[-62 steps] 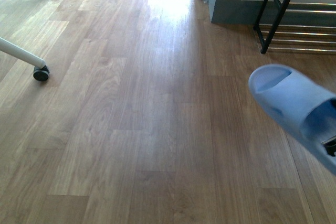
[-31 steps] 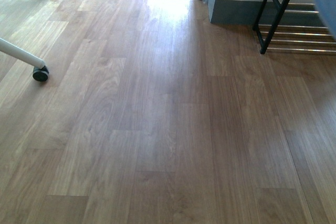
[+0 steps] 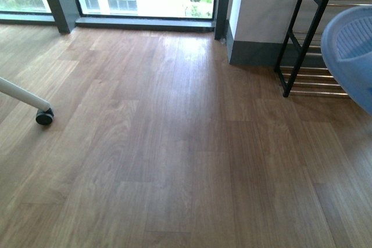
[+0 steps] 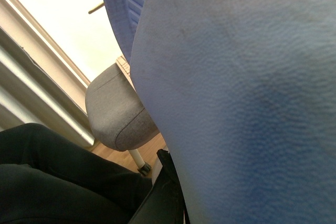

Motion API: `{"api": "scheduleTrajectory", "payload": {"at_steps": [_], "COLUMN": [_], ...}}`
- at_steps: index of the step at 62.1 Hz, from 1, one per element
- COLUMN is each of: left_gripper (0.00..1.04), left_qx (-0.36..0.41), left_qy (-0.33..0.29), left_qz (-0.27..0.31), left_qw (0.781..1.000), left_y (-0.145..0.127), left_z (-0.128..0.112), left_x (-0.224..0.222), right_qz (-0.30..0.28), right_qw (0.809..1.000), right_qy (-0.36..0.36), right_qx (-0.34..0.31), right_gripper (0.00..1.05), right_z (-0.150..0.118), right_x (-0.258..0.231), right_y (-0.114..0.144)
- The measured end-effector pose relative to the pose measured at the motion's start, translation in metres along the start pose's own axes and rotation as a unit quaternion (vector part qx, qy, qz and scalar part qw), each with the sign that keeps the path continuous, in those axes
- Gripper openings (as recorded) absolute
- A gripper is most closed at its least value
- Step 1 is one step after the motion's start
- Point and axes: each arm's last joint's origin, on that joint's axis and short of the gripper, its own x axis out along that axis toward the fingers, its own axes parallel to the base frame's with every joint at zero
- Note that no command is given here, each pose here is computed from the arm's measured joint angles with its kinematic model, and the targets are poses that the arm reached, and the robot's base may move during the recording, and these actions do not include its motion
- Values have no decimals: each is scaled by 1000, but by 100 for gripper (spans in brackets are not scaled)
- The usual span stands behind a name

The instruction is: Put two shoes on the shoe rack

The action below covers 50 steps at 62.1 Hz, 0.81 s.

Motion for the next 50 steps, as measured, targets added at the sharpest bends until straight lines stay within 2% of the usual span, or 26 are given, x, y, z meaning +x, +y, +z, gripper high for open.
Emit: {"api": "scheduleTrajectory", "payload": {"at_steps": [50], "left_gripper": [2], "left_qx": [1], "left_qy": [-3], "left_qz": [-5], "left_qw": [1000], "left_y": [-1], "left_z": [0], "left_x": [-1], "right_qz": [-5], "right_qw": [1000], "right_qy": [5], "right_qx": [1], "right_gripper": [1], "right_z": [-1], "right_x": [0], "right_y": [-1]}}
